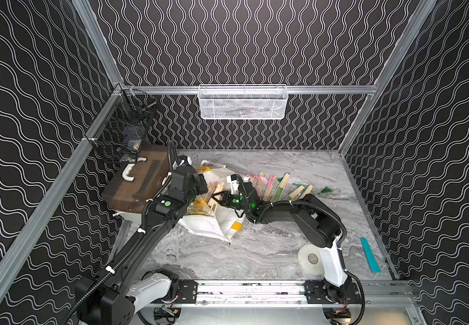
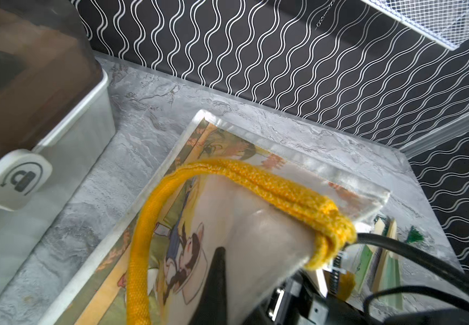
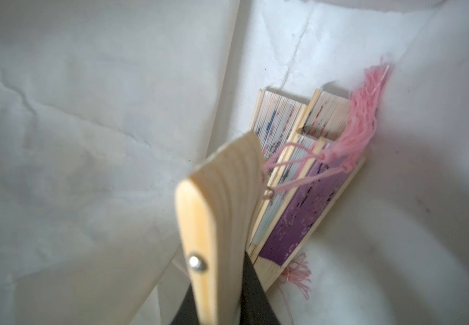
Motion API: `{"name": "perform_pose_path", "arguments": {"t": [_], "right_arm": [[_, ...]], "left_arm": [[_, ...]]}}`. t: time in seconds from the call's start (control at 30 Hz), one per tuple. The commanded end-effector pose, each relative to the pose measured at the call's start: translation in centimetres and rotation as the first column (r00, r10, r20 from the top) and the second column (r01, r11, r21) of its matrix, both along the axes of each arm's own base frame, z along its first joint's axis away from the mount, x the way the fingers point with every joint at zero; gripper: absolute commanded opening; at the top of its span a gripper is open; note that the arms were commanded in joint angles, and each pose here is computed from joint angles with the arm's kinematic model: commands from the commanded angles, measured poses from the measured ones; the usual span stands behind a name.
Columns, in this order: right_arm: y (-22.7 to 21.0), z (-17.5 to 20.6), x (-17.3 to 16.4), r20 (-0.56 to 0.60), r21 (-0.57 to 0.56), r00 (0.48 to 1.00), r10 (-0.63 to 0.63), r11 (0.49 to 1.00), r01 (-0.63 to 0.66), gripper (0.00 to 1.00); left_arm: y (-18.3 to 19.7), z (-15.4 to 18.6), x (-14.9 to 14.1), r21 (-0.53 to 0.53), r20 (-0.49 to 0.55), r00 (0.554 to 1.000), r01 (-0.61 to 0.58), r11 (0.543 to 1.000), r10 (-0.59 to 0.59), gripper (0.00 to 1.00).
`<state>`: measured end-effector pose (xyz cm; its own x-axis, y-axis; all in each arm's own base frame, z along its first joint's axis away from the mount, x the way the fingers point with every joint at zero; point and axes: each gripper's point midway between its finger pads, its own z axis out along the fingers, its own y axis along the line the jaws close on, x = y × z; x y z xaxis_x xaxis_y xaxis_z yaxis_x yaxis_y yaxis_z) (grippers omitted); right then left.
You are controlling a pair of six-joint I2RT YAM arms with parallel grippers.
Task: Take out the folding fans from the tote bags
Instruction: Pick up the folding fan from the canvas bag.
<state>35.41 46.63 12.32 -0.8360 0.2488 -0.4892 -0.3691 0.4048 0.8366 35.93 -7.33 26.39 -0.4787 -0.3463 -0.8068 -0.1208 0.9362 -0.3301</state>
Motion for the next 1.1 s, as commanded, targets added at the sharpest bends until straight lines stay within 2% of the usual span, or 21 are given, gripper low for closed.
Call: {"name": "perform_pose_path", "arguments": {"t": [0.0, 0.1, 0.13, 0.23, 0.27, 0.6, 0.77, 0.93, 1.0, 1.03, 1.07], "right_arm": [[-0.5, 1.5, 0.1, 0.09, -0.025, 0.996, -0.022, 0.999, 0.024, 0.17], [-1.0, 1.9, -0.2, 0.127, -0.054, 0.992, -0.028, 0.998, 0.035, 0.17], [-1.3, 3.5, -0.3, 0.156, -0.043, 0.987, -0.035, 0.998, 0.042, 0.17], [-1.9, 5.0, -0.4, 0.2, -0.048, 0.979, -0.043, 0.997, 0.054, 0.18], [-2.5, 4.3, -0.8, 0.199, -0.069, 0.979, -0.041, 0.996, 0.056, 0.18], [-2.8, 6.0, -1.7, 0.237, -0.051, 0.972, -0.01, 0.998, 0.023, 0.24], [-1.7, 4.7, -0.7, 0.204, -0.089, 0.979, -0.011, 0.996, 0.029, 0.26], [-0.7, 2.7, -0.2, 0.142, -0.078, 0.99, 0.004, 0.997, 0.008, 0.38], [-0.6, 3.1, -0.1, 0.139, -0.065, 0.99, 0.001, 0.998, 0.008, 0.37], [-0.5, 1.8, 0.0, 0.122, -0.082, 0.993, 0.0, 0.997, 0.01, 0.35], [-0.6, 1.7, 0.2, 0.124, -0.087, 0.992, -0.003, 0.996, 0.014, 0.31]], "left_arm": [[0.8, 0.7, 0.4, 0.039, 0.027, 0.999, -0.029, 0.999, 0.028, 0.0], [0.9, 0.8, 0.3, 0.041, 0.03, 0.999, -0.034, 0.999, 0.033, 0.0], [1.0, 0.8, 0.3, 0.043, 0.031, 0.999, -0.036, 0.998, 0.034, 0.0], [1.3, 1.1, 0.2, 0.054, 0.037, 0.998, -0.044, 0.998, 0.042, 0.0], [1.4, 1.1, 0.1, 0.056, 0.038, 0.998, -0.046, 0.997, 0.044, 0.0], [1.1, 1.2, 0.2, 0.038, 0.038, 0.999, -0.036, 0.999, 0.035, 0.0], [-0.1, 0.8, 0.5, -0.024, 0.036, 0.999, 0.008, 1.0, -0.007, 0.0], [-1.1, 0.7, 0.7, -0.063, 0.027, 0.999, 0.044, 0.997, -0.042, 0.0], [-1.1, 0.8, 0.7, -0.066, 0.029, 0.999, 0.043, 0.997, -0.041, 0.0], [-1.1, 0.9, 0.7, -0.064, 0.031, 0.999, 0.045, 0.997, -0.043, 0.0], [-1.0, 0.9, 0.6, -0.06, 0.031, 0.999, 0.043, 0.997, -0.042, 0.0]]}}
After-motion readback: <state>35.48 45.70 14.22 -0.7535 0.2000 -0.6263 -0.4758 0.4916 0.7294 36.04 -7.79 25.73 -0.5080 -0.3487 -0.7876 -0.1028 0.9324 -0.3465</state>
